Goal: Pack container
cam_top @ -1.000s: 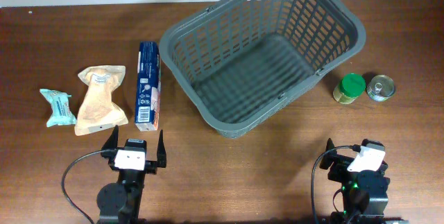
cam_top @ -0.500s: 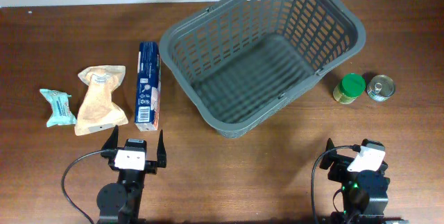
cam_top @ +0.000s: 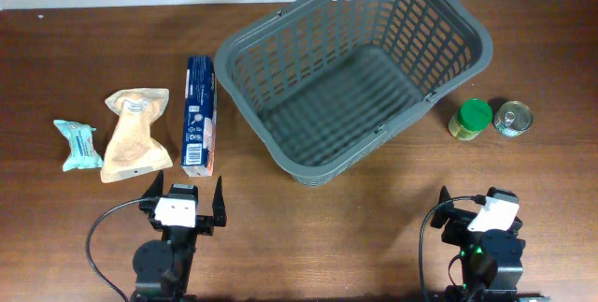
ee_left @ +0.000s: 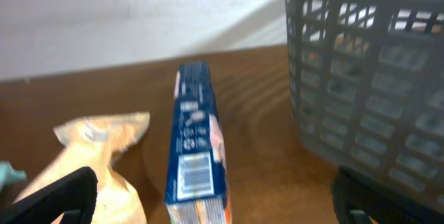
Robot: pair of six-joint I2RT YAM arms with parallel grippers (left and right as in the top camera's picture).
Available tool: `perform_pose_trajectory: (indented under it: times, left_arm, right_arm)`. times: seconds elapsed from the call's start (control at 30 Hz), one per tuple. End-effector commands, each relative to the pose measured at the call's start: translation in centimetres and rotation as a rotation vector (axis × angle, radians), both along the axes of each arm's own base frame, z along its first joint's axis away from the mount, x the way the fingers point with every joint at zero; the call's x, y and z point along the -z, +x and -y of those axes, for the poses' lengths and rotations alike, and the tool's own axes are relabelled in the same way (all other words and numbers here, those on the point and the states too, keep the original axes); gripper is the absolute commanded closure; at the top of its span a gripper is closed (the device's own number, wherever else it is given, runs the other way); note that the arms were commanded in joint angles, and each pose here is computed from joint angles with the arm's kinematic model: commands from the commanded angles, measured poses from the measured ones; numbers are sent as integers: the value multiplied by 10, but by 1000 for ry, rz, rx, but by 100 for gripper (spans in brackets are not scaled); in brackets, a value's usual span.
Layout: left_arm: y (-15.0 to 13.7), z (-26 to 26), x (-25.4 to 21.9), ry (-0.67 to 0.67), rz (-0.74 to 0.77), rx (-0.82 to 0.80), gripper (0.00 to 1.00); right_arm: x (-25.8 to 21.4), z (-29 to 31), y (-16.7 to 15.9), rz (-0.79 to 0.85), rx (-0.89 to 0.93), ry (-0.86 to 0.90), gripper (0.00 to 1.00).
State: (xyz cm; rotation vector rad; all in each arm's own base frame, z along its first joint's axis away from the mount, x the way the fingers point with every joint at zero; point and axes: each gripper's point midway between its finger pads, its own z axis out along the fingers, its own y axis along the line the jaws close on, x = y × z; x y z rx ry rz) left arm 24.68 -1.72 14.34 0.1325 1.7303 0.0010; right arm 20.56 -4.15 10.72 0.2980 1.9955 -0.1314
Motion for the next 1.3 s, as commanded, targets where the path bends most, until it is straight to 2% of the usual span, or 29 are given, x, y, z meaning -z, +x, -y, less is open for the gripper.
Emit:
perform_pose_trajectory:
  times: [0.0,0.13,0.4,0.47,0.63,0.83,1.0,1.17,1.27]
  left_arm:
    - [1,3,21,-41,-83,6,1]
    - [1,22,19,-64,-139,114,1]
    - [20,5,-49,-53,-170,29,1]
    - [30,1,-87,-54,-212,11,1]
    - [62,-3,-157,-52,-291,-2,1]
    - [90,-2,-224,-49,-274,3,1]
    - [96,-2,-260,-48,-214,5,1]
    - [99,-3,-284,-45,-119,6,1]
    - [98,12,-285,-63,-119,90,1]
  right_arm:
    - [-5,-4,4,34,-18,18,1]
    - [-27,-11,13,127,-61,30,1]
    - [-106,-39,23,410,-219,90,1]
    - [-116,-40,16,376,-201,155,1]
    - [-121,-42,4,77,-213,132,1]
    - [-186,-39,23,-149,-231,90,2]
    - [-248,-37,57,-241,-228,106,1]
    - [-303,-36,90,-215,-231,103,1]
    - [-306,-41,100,-216,-257,125,1]
